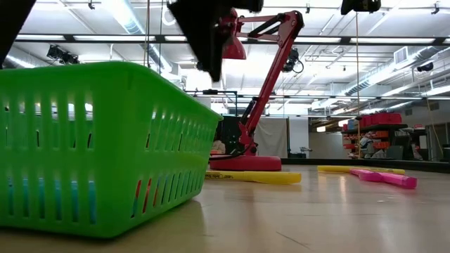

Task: Pick & Place Markers
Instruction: Put the top yellow pen into the orange bin

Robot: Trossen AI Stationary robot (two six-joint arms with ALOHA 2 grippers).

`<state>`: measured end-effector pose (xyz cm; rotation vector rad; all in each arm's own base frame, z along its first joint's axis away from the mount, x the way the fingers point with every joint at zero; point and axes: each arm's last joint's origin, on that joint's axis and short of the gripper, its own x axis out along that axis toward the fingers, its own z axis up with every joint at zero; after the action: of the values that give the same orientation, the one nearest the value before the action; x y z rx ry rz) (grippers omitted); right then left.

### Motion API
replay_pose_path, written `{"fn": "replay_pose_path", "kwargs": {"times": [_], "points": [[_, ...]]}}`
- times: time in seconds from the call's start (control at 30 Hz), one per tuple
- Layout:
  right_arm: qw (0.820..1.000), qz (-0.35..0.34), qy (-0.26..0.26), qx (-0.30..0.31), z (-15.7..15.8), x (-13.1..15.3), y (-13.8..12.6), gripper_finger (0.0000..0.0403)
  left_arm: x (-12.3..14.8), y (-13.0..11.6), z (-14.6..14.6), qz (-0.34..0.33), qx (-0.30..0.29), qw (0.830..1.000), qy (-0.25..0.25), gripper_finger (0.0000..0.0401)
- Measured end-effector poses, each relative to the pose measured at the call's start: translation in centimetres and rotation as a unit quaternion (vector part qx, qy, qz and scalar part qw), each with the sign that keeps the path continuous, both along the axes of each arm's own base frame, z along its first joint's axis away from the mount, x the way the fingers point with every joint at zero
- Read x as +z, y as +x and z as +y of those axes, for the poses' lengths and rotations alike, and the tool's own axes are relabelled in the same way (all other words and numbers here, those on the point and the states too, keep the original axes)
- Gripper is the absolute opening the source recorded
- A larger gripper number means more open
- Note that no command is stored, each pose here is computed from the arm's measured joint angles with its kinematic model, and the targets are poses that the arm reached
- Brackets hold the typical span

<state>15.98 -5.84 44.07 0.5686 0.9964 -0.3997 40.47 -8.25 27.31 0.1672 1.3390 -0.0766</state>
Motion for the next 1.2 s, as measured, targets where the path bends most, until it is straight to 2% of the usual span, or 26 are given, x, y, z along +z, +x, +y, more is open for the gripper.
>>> {"fn": "replay_pose_path", "kwargs": {"times": [0.3,0.6,0.97,1.2], "points": [[1.000,0.000,-0.001,0.002,0.0,0.0,0.0,0.0000,-3.8,0.2,-0.3,-0.007,-0.004,1.000,-0.007,0.0248],[1.000,0.000,-0.002,0.003,0.0,0.0,0.0,0.0000,-5.8,0.6,-0.6,-0.023,-0.030,0.999,-0.023,0.0248],[1.000,0.000,-0.002,0.003,0.0,0.0,0.0,0.0000,-9.4,1.5,-0.9,0.015,-0.041,0.998,-0.036,0.0248],[1.000,0.001,-0.002,0.003,0.0,0.0,0.0,0.0000,-10.2,2.1,-0.3,0.010,-0.046,0.998,-0.044,0.0248]]}}
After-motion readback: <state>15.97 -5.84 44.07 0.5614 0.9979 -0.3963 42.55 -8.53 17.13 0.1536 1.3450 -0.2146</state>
